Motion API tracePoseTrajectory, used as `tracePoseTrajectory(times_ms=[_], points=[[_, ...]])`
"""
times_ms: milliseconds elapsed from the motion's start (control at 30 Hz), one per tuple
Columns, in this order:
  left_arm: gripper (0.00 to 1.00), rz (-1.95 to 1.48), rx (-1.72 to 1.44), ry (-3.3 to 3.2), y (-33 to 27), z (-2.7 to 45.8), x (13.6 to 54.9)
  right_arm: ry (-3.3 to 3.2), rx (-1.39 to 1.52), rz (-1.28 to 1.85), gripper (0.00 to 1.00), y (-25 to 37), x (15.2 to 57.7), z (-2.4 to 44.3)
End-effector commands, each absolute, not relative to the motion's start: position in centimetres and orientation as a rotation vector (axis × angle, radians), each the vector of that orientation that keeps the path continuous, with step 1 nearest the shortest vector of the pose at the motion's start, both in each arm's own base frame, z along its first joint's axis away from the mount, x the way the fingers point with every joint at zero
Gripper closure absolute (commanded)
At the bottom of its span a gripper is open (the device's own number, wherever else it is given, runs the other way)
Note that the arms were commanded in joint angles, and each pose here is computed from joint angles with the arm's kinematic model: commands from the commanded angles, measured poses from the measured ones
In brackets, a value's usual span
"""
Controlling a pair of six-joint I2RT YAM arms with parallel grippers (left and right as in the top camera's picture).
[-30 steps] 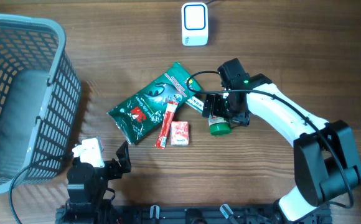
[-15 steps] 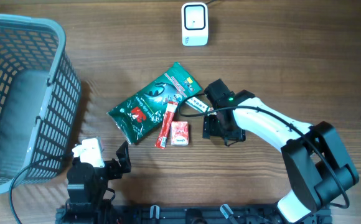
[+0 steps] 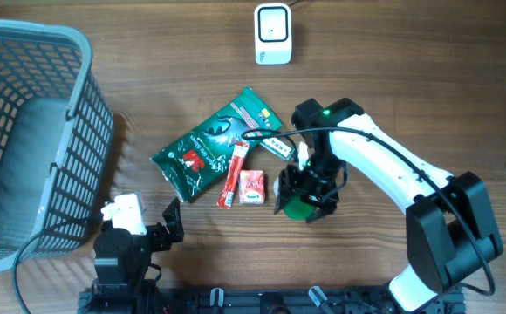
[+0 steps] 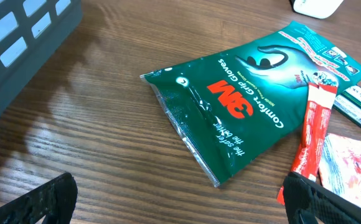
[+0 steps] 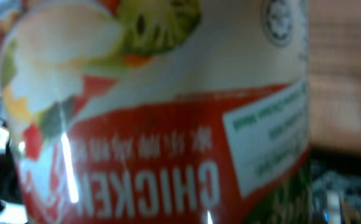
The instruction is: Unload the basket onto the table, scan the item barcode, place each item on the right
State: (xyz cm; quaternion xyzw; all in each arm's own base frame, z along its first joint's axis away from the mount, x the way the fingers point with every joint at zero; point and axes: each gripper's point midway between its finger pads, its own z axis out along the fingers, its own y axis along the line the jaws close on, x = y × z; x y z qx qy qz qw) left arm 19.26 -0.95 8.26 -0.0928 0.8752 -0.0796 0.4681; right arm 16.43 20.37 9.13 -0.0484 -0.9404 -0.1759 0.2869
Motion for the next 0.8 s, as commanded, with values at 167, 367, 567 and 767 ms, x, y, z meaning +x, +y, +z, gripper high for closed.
tracePoseTrajectory(times_ms=[167,367,567,767], points=[[0.0,-0.198,-0.213,2.14,-1.0,8.4,19.3,-2.397,-0.028,-0.399,0.46,18.8,13.6,11.0],[0.0,-0.198,-0.213,2.14,-1.0,8.4,19.3,-2.437,0.015,-0.228,0.41,16.7,13.9,9.3],[0.0,-0.197,-0.212,2.14,-1.0,8.4,19.3,-2.287,0.083,-0.169,0.17,15.9,12.6,7.5],[0.0,-0.197,-0.212,2.14,-1.0,8.4,19.3,-2.367,0.122,-0.202,0.0,16.3,14.7,7.3]])
